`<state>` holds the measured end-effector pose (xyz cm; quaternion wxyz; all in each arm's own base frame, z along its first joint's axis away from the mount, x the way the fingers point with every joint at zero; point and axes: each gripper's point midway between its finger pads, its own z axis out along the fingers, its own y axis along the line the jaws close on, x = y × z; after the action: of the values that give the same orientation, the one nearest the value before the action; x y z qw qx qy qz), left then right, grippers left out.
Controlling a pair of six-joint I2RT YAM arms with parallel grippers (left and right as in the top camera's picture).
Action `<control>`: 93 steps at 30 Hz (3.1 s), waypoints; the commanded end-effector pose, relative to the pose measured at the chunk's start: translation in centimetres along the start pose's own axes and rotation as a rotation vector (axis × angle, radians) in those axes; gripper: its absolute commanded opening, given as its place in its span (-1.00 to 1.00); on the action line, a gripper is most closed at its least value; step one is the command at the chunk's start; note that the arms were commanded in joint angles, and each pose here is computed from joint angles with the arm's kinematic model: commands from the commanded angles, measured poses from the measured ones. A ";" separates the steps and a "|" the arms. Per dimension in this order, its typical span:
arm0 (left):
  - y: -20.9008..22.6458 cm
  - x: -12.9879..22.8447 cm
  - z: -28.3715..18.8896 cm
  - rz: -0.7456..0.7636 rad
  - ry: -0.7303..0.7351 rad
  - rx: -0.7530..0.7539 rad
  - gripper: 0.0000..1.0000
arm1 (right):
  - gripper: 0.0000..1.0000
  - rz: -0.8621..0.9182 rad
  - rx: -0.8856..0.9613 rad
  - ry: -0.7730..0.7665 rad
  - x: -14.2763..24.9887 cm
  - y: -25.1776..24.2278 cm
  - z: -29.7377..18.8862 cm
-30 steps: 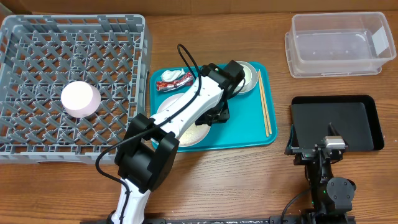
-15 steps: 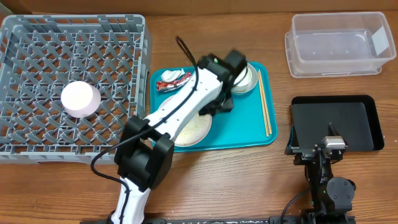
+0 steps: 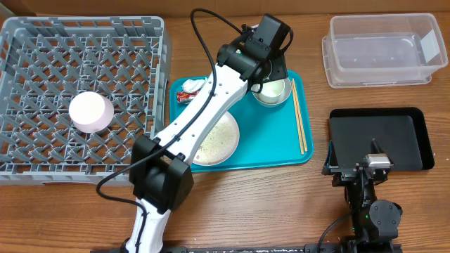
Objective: Sort waste into correct bins and load items into the dishwasher
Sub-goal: 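Lower the left gripper into the white cup nested in the bowl, then close the left gripper on the white cup rim and lift it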
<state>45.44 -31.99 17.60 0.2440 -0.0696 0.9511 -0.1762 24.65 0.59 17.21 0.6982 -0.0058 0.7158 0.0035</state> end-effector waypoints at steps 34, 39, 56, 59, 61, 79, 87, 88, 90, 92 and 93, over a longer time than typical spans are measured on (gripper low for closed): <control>-0.6 5.9 7.0 0.629 0.121 -0.038 0.10 | 0.99 -0.003 -0.012 -0.005 0.1 0.3 0.0; 0.4 6.9 7.6 0.632 0.166 -0.065 0.10 | 0.99 -0.003 -0.012 -0.005 0.1 0.3 0.0; 0.6 6.7 7.8 0.632 0.151 -0.078 -0.21 | 0.99 -0.003 -0.012 -0.005 0.1 0.3 0.0; 0.8 6.8 7.9 0.633 0.157 -0.081 -0.19 | 1.00 -0.003 -0.012 -0.005 0.1 0.3 0.0; 1.0 7.1 8.1 0.633 0.163 -0.085 -0.18 | 0.99 -0.003 -0.012 -0.005 0.1 0.3 0.0; 1.1 6.4 8.9 0.630 0.115 -0.089 -0.63 | 0.99 -0.003 -0.012 -0.005 0.1 0.3 0.0; -0.6 4.9 7.5 0.564 0.074 -0.046 -0.92 | 0.99 -0.003 -0.012 -0.005 0.1 0.3 0.0; -1.4 4.6 7.0 0.553 0.065 -0.019 -0.92 | 0.99 -0.003 -0.012 -0.005 0.1 0.3 0.0; -2.9 3.5 5.5 0.542 0.032 0.025 -0.92 | 0.99 -0.003 -0.012 -0.005 0.1 0.3 0.0; -4.2 2.0 3.6 0.523 -0.014 0.053 -0.92 | 0.99 -0.003 -0.012 -0.005 0.1 0.3 0.0; -4.9 1.1 2.4 0.517 -0.043 0.071 -0.92 | 1.00 -0.003 -0.012 -0.005 0.1 0.3 0.0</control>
<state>44.95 -36.63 11.36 0.2589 0.2021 0.9395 -0.0971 24.65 0.60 17.21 0.6982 -0.0058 0.7158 0.0037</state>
